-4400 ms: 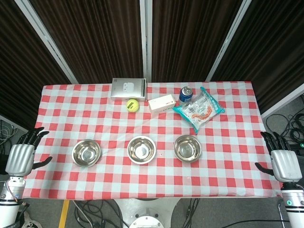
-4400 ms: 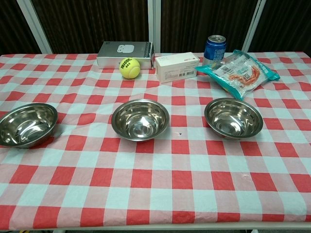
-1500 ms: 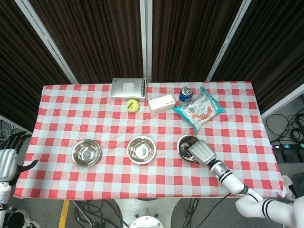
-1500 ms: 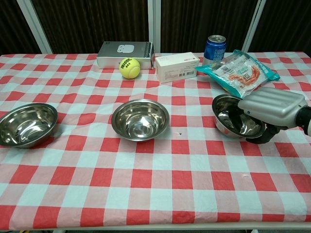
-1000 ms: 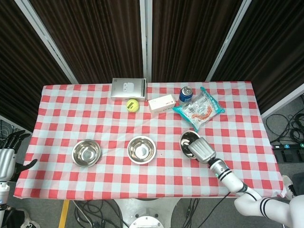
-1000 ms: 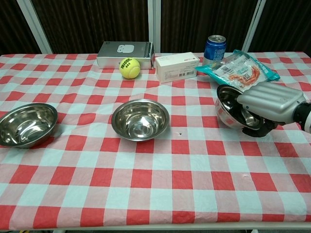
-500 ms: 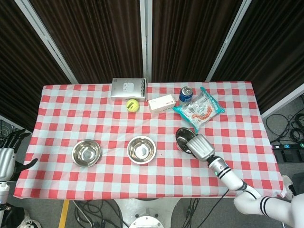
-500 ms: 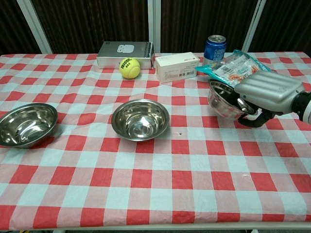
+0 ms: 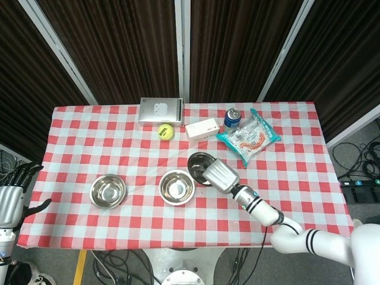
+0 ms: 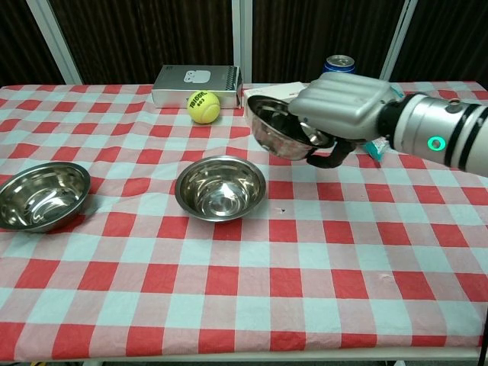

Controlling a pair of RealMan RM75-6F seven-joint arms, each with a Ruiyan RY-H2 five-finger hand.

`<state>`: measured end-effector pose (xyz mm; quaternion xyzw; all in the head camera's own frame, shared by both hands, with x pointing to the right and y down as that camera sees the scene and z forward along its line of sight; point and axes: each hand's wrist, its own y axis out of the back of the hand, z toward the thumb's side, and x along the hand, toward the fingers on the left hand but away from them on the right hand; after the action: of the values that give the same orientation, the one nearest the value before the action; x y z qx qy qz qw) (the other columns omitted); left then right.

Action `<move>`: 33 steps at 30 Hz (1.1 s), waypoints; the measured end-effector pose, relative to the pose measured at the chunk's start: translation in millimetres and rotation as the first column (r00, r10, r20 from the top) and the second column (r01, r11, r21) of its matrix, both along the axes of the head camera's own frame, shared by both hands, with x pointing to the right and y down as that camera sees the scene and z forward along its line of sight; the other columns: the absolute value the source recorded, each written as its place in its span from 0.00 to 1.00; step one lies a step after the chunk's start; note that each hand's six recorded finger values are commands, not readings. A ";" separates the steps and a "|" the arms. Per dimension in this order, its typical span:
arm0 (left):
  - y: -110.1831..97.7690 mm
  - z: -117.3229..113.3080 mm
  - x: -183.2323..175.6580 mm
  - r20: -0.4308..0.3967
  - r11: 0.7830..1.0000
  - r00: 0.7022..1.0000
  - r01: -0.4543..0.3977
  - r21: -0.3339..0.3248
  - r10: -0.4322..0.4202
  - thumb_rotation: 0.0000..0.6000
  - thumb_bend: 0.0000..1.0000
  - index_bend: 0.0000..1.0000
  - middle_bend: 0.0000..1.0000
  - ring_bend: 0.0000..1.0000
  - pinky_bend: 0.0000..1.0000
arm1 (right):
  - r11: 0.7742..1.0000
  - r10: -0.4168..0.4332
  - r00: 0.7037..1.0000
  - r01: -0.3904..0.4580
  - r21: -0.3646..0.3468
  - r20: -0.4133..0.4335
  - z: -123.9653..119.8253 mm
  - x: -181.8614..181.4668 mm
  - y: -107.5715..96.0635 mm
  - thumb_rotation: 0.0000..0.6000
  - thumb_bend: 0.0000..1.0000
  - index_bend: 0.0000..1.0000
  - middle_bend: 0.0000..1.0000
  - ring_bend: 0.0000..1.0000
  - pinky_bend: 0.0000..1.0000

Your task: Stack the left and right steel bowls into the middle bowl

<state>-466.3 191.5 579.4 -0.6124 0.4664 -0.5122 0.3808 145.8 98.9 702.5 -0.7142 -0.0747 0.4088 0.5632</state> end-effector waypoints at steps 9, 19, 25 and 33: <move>0.6 -0.1 -1.5 0.002 1.000 1.000 0.008 0.007 -0.008 1.00 0.14 0.24 0.25 0.16 0.25 | 0.999 -0.033 0.998 0.035 -0.029 0.049 2.4 -48.3 8.9 1.00 0.35 0.63 0.53 0.65 0.64; -0.4 -3.5 -8.3 -0.004 0.999 1.000 0.029 0.043 -0.029 1.00 0.14 0.23 0.23 0.16 0.25 | 0.996 -0.059 0.997 0.063 -0.068 0.056 13.9 -70.3 21.6 1.00 0.35 0.62 0.52 0.65 0.64; -0.4 -3.7 -12.4 -0.009 0.998 0.999 0.040 0.047 -0.039 1.00 0.14 0.23 0.23 0.16 0.25 | 0.991 -0.096 0.995 0.098 -0.085 0.035 17.0 -74.1 23.5 1.00 0.07 0.35 0.35 0.58 0.64; -0.7 -2.1 -13.4 -0.012 0.998 0.999 0.043 0.040 -0.043 1.00 0.14 0.23 0.23 0.16 0.25 | 0.991 -0.105 0.994 0.104 -0.083 -0.005 11.9 -65.5 14.3 1.00 0.04 0.23 0.25 0.56 0.64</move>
<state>-479.7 190.9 577.3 -0.5972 0.4920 -0.5073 0.3794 80.3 113.2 714.4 -0.7380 -0.0175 0.3849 0.5540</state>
